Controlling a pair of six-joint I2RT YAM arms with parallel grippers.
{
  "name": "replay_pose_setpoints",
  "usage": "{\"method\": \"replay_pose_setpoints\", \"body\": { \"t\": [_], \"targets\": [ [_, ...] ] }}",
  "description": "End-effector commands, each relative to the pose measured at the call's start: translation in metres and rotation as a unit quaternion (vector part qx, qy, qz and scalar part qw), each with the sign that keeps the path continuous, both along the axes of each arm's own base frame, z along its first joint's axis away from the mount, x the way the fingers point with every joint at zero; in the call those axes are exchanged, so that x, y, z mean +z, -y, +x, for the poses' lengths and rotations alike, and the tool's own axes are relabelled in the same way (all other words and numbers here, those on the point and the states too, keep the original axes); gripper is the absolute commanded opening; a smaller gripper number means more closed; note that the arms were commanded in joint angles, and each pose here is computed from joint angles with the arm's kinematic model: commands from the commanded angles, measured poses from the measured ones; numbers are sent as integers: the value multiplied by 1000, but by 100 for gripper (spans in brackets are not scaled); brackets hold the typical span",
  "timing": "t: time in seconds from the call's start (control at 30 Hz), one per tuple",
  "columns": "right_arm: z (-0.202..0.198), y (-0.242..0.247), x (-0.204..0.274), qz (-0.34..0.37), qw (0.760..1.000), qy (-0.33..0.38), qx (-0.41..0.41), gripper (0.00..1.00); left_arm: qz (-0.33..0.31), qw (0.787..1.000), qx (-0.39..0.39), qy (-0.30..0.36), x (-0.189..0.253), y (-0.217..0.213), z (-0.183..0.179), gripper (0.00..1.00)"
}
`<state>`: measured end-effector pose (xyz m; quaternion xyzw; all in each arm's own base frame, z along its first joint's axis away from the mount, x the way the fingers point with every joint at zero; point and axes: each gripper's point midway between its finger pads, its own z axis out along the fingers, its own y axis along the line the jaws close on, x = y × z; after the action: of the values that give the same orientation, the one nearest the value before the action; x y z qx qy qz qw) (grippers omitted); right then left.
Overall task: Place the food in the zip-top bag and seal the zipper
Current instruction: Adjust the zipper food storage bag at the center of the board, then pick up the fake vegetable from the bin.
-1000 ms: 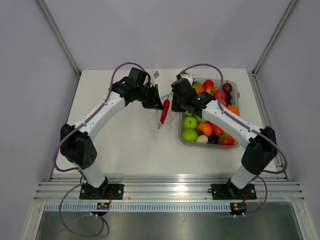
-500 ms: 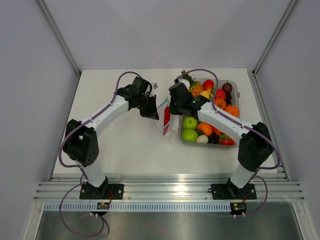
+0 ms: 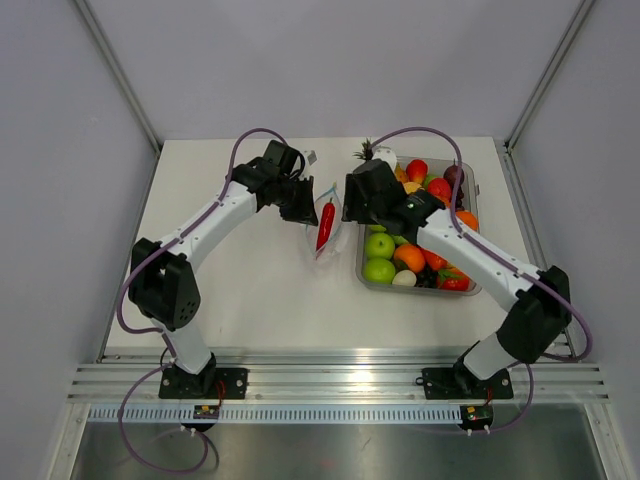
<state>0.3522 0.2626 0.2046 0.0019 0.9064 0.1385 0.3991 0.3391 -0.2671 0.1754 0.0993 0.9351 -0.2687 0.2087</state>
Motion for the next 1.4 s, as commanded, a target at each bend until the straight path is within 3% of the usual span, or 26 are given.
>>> {"method": "replay_pose_setpoints", "body": {
  "t": [0.0,0.07,0.23,0.33,0.67,1.1,1.2,1.23,1.37],
  "targets": [
    [-6,55,38,-51,996,62,-48,66,3,1000,3,28,11,-2,7,0],
    [-13,78,40,-59,994,65,-67,66,6,1000,4,28,11,-3,8,0],
    [-28,143,-9,-83,990,-8,-118,66,-17,1000,-2,25,19,5,6,0],
    [-33,155,-27,-115,985,-42,-121,66,-25,999,-4,25,23,7,5,0],
    [-16,171,-76,-213,965,-121,-93,66,-27,999,-6,29,27,4,0,0],
    [-1,185,-99,-267,949,-135,-97,62,-43,999,-14,28,29,9,-4,0],
    [-2,186,-99,-271,948,-137,-95,54,-45,998,-16,27,29,11,-4,0],
    [-1,185,-95,-268,949,-133,-97,45,-45,999,-17,26,29,12,-5,0],
    [-5,183,-75,-251,956,-119,-90,28,-49,998,-22,30,35,13,-7,0]
  ]
}}
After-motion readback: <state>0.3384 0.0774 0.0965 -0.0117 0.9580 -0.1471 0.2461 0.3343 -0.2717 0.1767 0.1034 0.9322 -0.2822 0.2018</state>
